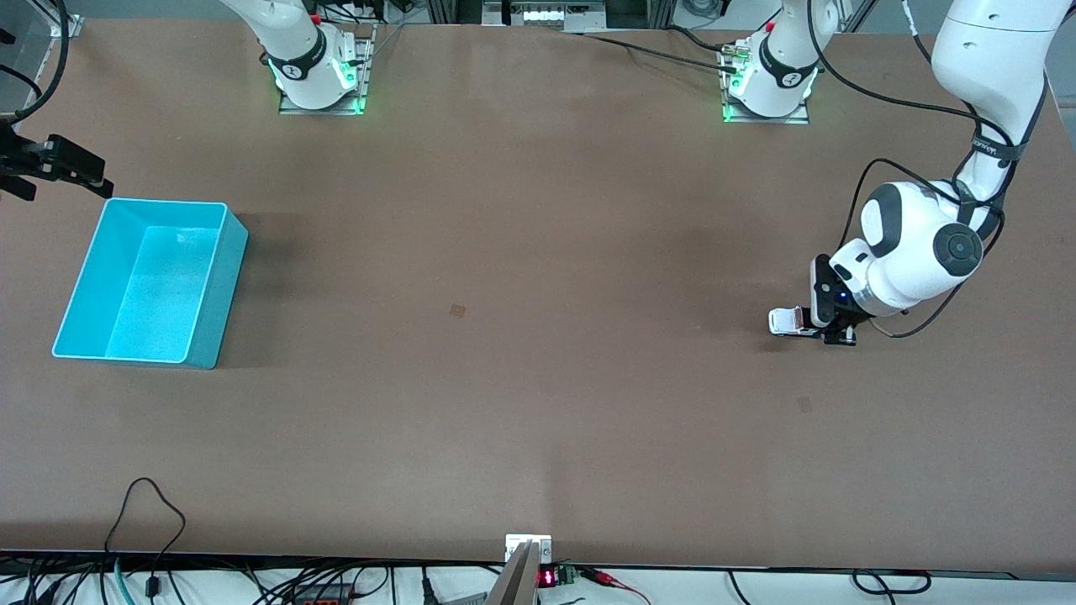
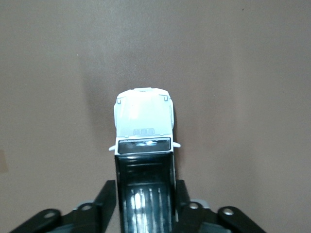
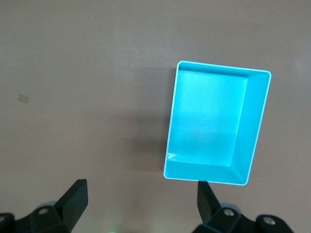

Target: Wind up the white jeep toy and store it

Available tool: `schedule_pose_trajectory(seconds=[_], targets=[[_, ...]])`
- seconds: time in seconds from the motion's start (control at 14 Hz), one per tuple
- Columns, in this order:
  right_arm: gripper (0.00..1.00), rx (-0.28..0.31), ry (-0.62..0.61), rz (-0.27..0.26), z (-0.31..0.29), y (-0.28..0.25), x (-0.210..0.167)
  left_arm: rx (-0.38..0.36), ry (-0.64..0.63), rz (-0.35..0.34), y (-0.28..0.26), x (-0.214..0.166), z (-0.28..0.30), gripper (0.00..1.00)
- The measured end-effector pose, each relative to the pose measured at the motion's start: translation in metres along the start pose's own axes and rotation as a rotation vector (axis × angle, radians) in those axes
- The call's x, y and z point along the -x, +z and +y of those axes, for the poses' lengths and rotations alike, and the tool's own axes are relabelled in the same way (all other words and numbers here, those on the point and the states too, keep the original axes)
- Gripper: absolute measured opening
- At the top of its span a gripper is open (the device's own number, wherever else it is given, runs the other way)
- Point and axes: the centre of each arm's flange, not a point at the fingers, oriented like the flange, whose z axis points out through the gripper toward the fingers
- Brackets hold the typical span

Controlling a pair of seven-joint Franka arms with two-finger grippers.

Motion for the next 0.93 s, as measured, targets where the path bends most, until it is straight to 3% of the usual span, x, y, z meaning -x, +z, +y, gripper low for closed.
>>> schedule_pose_trajectory(seconds=[0.57,0.93], targets=[[1.00,0.001,-0.014,-0.012,-0.008,0.007,-0.005,-0.001,-0.003,-0.001,-0.001,0.001,0.000,0.48],[1.00,0.002,-0.034,-0.022,-0.017,0.045,-0.035,-0.001,-0.010,-0.001,-0.001,0.004,0.001,0.48]])
